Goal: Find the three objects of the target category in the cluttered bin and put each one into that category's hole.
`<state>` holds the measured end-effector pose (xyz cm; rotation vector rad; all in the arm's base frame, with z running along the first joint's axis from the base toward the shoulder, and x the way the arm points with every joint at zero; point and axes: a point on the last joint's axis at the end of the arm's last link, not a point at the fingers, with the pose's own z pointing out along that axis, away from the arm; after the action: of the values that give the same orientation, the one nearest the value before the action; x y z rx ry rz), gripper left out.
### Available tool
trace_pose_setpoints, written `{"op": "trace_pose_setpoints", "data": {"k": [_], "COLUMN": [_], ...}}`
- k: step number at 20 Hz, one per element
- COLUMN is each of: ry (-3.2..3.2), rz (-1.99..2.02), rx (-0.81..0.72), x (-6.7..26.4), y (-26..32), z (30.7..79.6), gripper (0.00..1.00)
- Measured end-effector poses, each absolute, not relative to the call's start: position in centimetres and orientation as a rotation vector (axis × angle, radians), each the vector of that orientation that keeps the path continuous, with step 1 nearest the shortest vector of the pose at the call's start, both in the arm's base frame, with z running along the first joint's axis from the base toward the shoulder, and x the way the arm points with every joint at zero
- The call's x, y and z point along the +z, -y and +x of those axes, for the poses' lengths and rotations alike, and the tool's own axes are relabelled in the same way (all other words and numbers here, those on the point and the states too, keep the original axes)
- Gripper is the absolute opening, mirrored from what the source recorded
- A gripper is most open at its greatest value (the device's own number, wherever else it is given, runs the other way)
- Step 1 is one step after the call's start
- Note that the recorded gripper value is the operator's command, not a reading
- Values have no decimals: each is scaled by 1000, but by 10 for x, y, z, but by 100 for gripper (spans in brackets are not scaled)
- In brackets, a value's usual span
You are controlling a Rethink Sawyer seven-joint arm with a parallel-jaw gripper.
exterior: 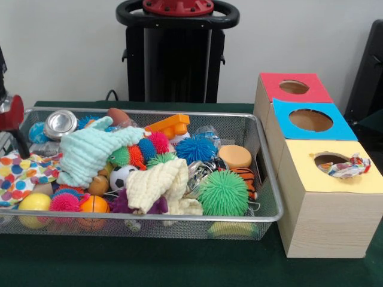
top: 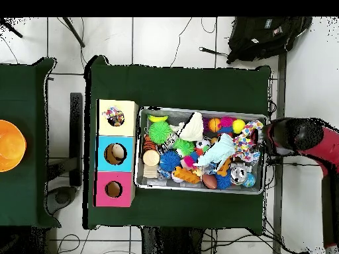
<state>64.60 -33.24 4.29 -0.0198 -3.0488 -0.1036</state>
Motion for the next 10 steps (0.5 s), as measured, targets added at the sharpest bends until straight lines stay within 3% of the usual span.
{"op": "trace_pose_setpoints", "data": {"k": [10], "ry": [3004], "rz": [-71], "rx": [-96], "x": [48], "y": [365], "z": [592], "gripper": [100]}}
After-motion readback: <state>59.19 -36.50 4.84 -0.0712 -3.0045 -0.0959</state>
